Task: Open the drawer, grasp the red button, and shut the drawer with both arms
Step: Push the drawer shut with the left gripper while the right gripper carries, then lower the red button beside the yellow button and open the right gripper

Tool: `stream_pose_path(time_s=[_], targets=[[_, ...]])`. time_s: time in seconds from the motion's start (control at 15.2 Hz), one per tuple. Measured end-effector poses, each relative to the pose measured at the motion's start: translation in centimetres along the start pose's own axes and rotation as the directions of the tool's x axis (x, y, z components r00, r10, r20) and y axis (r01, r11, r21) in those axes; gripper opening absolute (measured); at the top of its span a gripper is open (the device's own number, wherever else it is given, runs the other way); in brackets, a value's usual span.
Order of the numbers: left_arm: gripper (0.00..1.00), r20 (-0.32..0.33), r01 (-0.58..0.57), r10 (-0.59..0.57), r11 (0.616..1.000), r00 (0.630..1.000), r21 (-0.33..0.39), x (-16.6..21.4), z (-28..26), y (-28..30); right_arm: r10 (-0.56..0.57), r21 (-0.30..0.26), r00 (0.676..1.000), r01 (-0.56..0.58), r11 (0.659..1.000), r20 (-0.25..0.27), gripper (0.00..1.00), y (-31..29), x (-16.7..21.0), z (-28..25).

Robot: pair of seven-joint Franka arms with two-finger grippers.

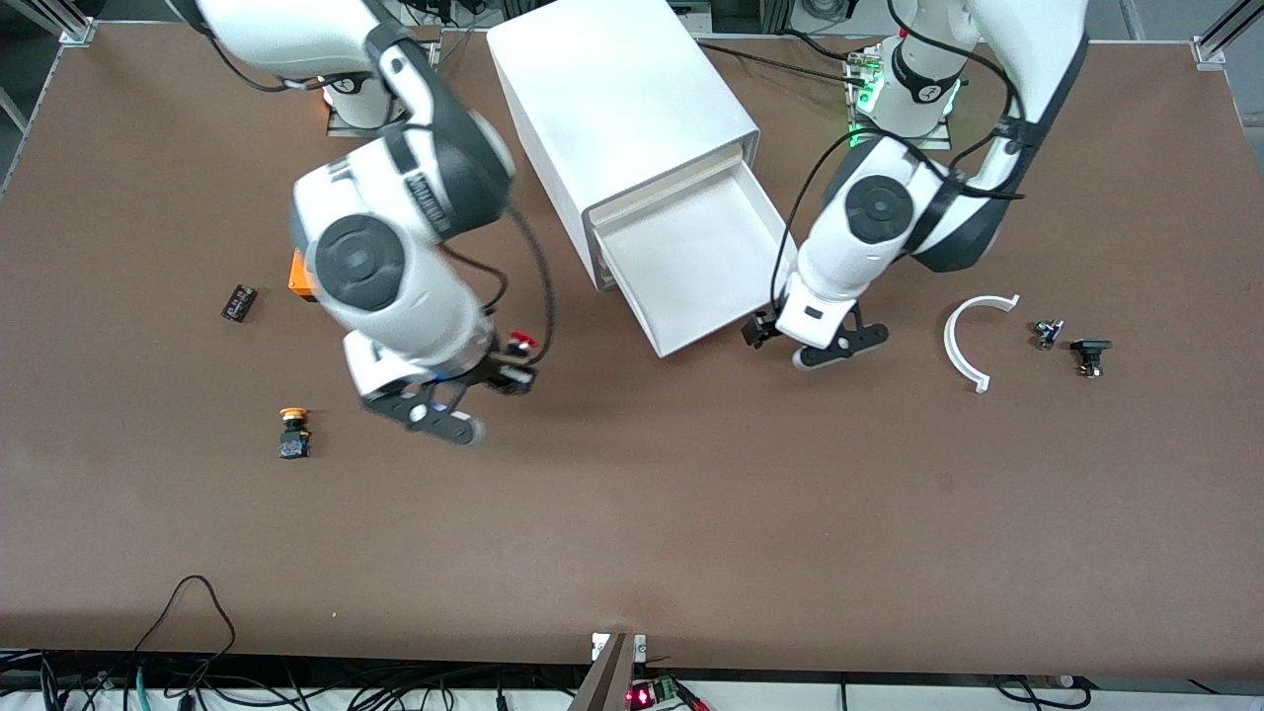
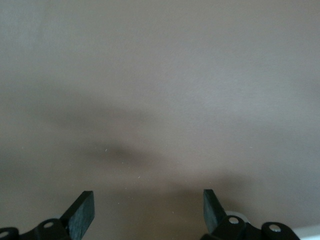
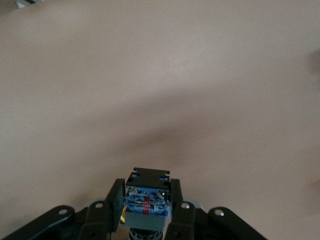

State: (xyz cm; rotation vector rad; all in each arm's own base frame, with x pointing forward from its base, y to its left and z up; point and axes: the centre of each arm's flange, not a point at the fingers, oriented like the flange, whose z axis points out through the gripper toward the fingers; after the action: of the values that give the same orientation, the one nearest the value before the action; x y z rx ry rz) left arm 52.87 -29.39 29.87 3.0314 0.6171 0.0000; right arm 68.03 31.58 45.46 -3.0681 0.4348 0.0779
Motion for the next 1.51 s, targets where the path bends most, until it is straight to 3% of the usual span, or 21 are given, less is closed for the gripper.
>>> stream_pose_path(time_s=[0.46, 0.99, 1.51], targets=[[0.98, 0.004, 0.072, -0.072, 0.997, 0.997, 0.02, -4.0, 1.7, 2.7, -0.206, 0.025, 0.976, 0.205, 0.979, 0.065, 0.41, 11.7, 8.1, 3.5], [0.99, 0.064, 0.056, -0.057, 0.998, 0.996, 0.026, -12.7, 2.3, 5.7, -0.38, 0.04, 0.925, 0.379, 0.924, 0.02, 0.41, 19.1, 11.9, 14.3], [0.99, 0.163, 0.089, -0.091, 0.996, 0.982, 0.018, -16.4, 2.3, 6.6, -0.457, 0.032, 0.889, 0.457, 0.889, -0.013, 0.41, 24.0, 11.5, 21.8]])
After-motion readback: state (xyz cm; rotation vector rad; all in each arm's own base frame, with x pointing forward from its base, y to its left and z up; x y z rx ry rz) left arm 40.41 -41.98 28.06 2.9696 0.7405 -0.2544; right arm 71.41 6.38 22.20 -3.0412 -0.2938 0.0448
